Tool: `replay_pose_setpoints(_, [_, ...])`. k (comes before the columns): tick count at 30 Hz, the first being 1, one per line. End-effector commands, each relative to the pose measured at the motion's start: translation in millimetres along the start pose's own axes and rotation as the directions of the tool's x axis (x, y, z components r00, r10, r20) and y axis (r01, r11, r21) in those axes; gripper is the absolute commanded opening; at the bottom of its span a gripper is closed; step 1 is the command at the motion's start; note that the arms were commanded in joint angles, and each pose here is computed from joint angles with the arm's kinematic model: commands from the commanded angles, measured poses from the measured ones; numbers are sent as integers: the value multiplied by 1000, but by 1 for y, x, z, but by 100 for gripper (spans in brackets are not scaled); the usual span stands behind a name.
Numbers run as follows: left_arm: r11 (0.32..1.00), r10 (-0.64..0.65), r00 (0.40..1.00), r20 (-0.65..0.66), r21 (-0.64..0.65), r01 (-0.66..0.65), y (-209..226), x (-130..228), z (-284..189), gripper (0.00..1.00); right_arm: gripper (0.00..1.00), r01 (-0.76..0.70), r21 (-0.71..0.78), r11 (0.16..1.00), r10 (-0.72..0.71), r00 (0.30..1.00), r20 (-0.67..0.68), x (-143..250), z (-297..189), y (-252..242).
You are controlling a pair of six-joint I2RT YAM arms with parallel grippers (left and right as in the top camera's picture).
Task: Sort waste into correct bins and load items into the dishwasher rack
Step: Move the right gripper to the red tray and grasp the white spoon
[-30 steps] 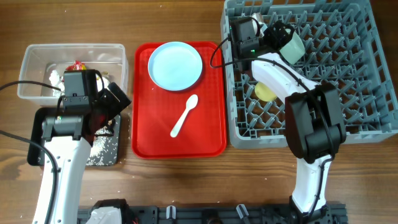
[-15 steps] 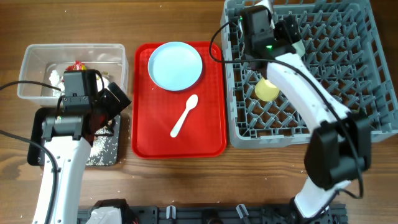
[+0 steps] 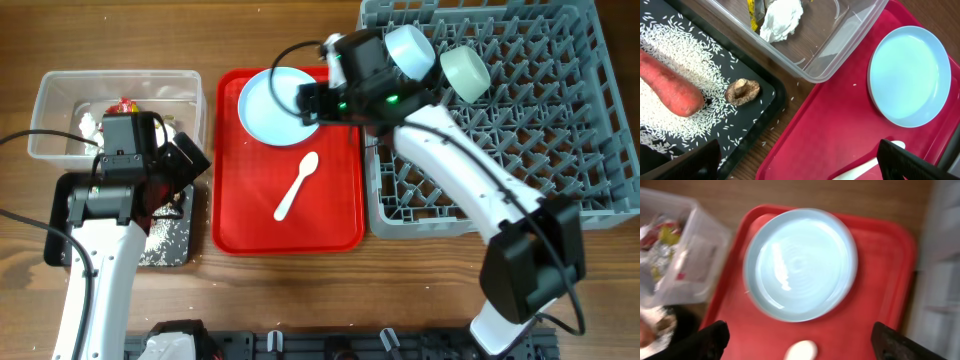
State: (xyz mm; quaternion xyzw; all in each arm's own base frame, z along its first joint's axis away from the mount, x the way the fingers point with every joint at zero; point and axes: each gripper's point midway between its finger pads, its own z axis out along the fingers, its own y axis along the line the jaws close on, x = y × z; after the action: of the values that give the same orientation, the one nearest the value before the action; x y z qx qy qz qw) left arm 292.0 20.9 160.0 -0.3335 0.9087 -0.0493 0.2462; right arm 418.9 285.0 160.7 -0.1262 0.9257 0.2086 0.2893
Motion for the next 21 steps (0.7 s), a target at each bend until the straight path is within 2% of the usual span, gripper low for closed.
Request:
replay_pose_setpoints(1, [1000, -15, 999, 38, 5, 15, -1, -9, -8, 100, 100, -117, -73, 990, 114, 992, -46, 18, 25, 35])
replay_pose_setpoints(2, [1000, -15, 999, 38, 6, 15, -1, -9, -8, 100, 99, -112, -73, 991, 108, 993, -55, 23, 31, 38])
replay_pose_setpoints(4, [1000, -15, 999, 38, 6, 15, -1, -9, -8, 100, 63, -186, -31, 982, 182, 978, -99, 38, 40, 37])
replay_pose_setpoints(5, [1000, -15, 999, 38, 6, 15, -1, -9, -8, 100, 50, -307, 50, 950, 311, 938, -155, 59, 45, 30])
replay_pose_setpoints(7, [1000, -15, 999, 38, 5, 15, -1, -9, -8, 100, 47, -396, 161, 904, 423, 882, -207, 88, 49, 24])
replay_pose_setpoints(12, [1000, -15, 999, 38, 5, 15, -1, -9, -8, 100, 49, -410, 233, 882, 463, 844, -271, 127, 52, 45])
replay_pose_setpoints(16, [1000, -15, 999, 38, 6, 15, -1, -9, -8, 100, 47, -376, 310, 873, 451, 864, -224, 154, 60, 60])
replay_pose_setpoints(21, [1000, -16, 999, 38, 6, 16, -1, -9, -8, 100, 46, -380, 408, 830, 475, 865, -162, 171, 72, 45])
